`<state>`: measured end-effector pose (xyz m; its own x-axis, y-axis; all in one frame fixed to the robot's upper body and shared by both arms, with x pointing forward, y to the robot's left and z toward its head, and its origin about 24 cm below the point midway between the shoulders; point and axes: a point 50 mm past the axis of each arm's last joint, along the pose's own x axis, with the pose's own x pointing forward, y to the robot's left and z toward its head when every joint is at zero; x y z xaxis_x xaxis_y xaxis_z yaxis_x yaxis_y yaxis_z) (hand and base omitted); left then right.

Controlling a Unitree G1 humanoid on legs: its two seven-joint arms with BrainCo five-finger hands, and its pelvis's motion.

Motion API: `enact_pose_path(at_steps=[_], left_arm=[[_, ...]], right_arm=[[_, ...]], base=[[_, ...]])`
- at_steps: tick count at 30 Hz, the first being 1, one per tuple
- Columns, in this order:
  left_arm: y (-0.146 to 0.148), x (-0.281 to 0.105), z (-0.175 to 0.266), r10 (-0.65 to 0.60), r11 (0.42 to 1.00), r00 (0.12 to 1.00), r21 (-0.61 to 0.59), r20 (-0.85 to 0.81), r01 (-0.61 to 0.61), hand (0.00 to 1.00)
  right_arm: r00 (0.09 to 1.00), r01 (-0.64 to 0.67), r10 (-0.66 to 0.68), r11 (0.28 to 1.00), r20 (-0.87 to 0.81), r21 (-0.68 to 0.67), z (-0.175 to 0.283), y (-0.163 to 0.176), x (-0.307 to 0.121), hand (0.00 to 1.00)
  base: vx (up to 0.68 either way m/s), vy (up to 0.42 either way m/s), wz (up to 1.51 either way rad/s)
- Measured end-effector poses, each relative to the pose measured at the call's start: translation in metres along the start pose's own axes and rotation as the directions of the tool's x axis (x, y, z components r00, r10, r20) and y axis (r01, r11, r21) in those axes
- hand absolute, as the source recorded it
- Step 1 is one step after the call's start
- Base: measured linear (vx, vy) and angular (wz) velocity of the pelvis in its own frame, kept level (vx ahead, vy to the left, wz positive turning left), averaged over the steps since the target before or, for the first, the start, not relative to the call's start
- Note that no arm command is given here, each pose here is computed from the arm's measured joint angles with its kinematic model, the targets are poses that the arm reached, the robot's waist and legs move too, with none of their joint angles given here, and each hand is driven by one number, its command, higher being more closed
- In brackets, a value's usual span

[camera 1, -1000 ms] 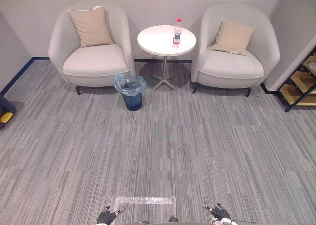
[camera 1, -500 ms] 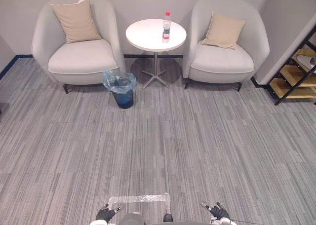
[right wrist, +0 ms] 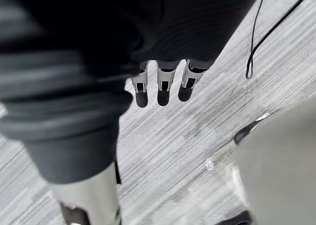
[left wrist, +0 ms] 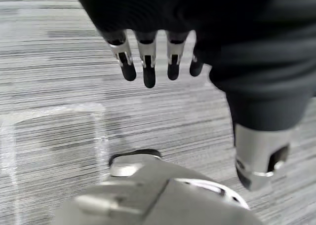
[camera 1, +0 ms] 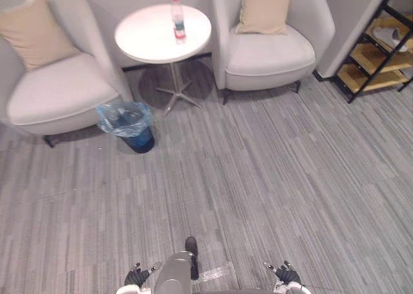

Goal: Gather rubbish on tea table into small bin, then transfer packed bag to large trash can.

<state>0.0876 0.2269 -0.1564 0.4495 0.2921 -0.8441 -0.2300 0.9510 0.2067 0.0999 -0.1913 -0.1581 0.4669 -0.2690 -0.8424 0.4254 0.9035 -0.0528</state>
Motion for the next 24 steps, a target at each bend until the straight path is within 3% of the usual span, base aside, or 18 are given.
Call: enact_pose_path(at_steps=[6, 12, 13, 18, 24], left_arm=[[-0.008, 0.002, 0.010, -0.023, 1.000, 0.999, -0.013, 0.032, 0.024, 0.00], [-0.009, 0.002, 0.014, -0.026, 1.000, 0.998, -0.014, 0.054, 0.027, 0.00], [-0.022, 0.001, 0.009, -0.048, 0.998, 0.998, -0.031, 0.028, 0.049, 0.00], [-0.046, -0.002, 0.015, -0.076, 0.984, 0.996, -0.158, 0.044, 0.082, 0.00], [-0.045, 0.000, 0.038, -0.079, 0.983, 0.986, -0.152, 0.146, 0.101, 0.00]], right_arm=[[0.996, -0.018, 0.021, 0.999, 0.086, -0.045, 0.020, -0.001, 0.003, 0.00], [0.994, -0.037, 0.045, 0.996, 0.103, -0.076, 0.026, 0.007, 0.004, 0.00], [0.990, -0.035, 0.048, 0.994, 0.134, -0.099, 0.038, 0.004, 0.007, 0.00], [0.992, 0.003, 0.012, 0.993, 0.124, -0.117, 0.039, -0.008, 0.008, 0.00], [0.998, 0.017, -0.012, 0.997, 0.069, -0.080, 0.024, -0.006, 0.006, 0.00]], base=[[0.46, 0.067, -0.01], [0.45, -0.209, 0.50], [0.46, -0.268, 0.35], [0.44, -0.269, 0.27], [0.38, -0.084, 0.00]])
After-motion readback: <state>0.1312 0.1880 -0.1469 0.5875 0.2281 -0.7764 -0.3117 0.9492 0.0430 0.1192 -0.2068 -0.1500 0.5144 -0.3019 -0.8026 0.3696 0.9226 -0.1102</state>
